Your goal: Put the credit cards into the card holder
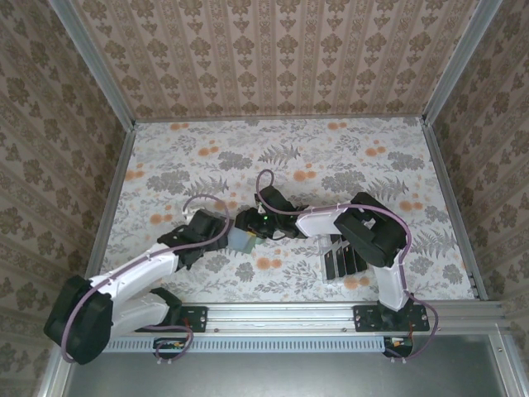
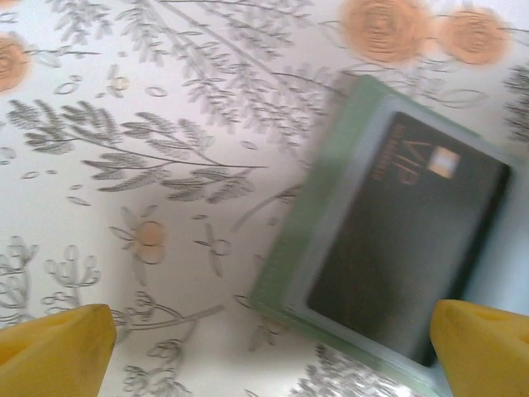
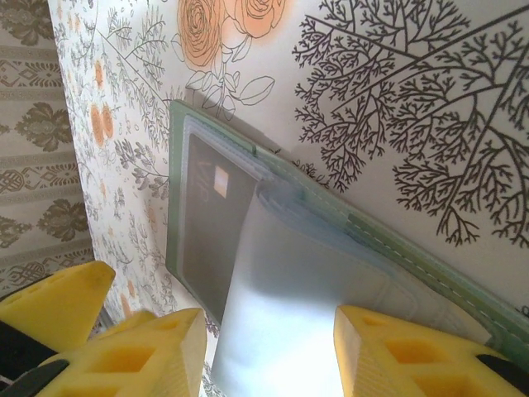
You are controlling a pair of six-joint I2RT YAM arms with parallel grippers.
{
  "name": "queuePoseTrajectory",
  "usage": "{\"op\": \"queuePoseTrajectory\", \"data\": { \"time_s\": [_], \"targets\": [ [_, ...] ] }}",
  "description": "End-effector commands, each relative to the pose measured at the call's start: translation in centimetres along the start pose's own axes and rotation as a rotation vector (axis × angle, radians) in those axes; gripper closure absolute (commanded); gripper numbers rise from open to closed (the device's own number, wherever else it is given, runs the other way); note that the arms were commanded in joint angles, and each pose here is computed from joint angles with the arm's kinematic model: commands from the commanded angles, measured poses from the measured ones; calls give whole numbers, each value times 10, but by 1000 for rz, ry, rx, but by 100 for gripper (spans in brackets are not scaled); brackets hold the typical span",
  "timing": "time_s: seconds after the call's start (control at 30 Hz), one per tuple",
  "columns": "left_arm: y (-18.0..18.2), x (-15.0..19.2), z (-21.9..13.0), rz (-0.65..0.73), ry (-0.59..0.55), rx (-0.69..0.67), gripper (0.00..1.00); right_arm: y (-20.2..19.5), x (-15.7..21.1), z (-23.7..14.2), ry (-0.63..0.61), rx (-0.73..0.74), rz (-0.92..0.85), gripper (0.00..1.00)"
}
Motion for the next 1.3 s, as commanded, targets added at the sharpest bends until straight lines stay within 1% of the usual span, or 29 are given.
{"op": "queuePoseTrajectory", "data": {
  "time_s": [0.0,0.27,0.47,0.7,1.27],
  "targets": [
    [8,-8,1,-36,31,-44,0,-10,2,6,26,33,18,53],
    [7,-6,19,-74,122,-75,0,-17,3,7,30,45,22,53],
    [3,7,24,-82,160,-47,0,-23,4,5,33,63,13,53],
    [3,21,23,-80,173,-26,0,-32,5,4,37,79,17,53],
    [-30,45,15,-66,170,89,0,-48,-2,-3,53,130,5,53]
  ]
}}
Point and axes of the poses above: each hand's point on the last joint's axis, 136 mm out from that joint toward the fingers, its own z axis out along the fingers, its own y axis along the line the jaws close on, x = y × z, the point moved 1 cm from there along -z, back along the fingers, and after that the axes turned 4 degrees about -z, right-handed, at the moved point
